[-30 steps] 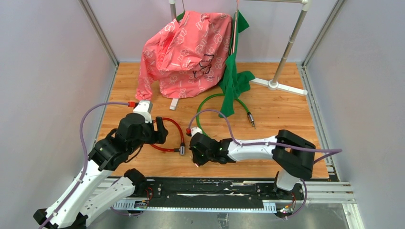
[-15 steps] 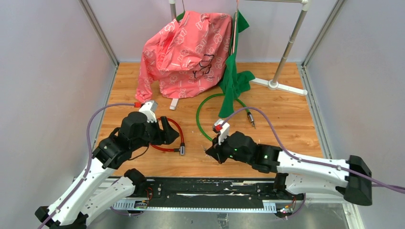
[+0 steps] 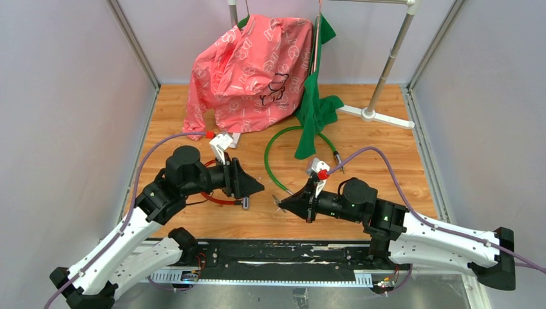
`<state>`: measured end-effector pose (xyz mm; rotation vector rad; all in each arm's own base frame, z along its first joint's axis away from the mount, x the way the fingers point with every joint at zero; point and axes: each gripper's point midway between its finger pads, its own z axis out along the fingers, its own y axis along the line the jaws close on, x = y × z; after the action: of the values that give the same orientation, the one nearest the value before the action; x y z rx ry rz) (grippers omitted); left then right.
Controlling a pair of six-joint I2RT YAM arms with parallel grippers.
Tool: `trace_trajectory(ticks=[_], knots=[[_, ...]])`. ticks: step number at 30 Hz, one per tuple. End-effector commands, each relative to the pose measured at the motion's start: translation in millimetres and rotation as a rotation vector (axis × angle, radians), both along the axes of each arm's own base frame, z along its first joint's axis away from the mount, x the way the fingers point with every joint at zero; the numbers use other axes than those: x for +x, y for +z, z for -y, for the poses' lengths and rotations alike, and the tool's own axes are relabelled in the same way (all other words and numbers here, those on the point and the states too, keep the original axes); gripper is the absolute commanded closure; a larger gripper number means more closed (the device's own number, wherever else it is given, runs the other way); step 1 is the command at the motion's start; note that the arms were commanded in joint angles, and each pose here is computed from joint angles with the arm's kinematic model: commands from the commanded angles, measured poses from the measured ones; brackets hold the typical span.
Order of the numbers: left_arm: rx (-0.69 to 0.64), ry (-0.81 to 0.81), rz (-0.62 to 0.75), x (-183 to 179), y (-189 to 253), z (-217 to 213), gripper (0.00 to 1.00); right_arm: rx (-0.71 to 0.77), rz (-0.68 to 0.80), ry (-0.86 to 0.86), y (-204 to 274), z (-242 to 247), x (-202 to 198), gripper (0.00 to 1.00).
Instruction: Unlock with the key
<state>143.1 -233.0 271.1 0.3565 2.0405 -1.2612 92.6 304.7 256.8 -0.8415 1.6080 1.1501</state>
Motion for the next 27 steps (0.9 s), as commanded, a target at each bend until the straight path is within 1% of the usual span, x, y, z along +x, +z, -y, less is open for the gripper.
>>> trace_trajectory(ticks=[1, 8, 13, 21, 23, 27], knots=[[-0.092, -0.265, 0.171, -37, 42, 24, 0.40, 0.109, 0.009, 0.124, 37, -4, -21, 1.00], [-0.145, -0.440, 0.277, -67, 61, 36, 0.43, 0.163, -0.013, 0.180, 57, -4, -33, 1.00], [-0.115, -0.472, 0.295, -71, 57, 36, 0.47, 0.187, -0.022, 0.213, 65, -4, -40, 1.00], [-0.104, -0.501, 0.301, -74, 52, 37, 0.64, 0.194, -0.026, 0.222, 69, -5, -41, 1.00], [-0.107, -0.511, 0.302, -76, 53, 38, 0.70, 0.194, -0.029, 0.222, 69, -5, -41, 1.00], [-0.101, -0.525, 0.299, -78, 51, 39, 0.74, 0.194, -0.032, 0.216, 68, -4, -41, 1.00]])
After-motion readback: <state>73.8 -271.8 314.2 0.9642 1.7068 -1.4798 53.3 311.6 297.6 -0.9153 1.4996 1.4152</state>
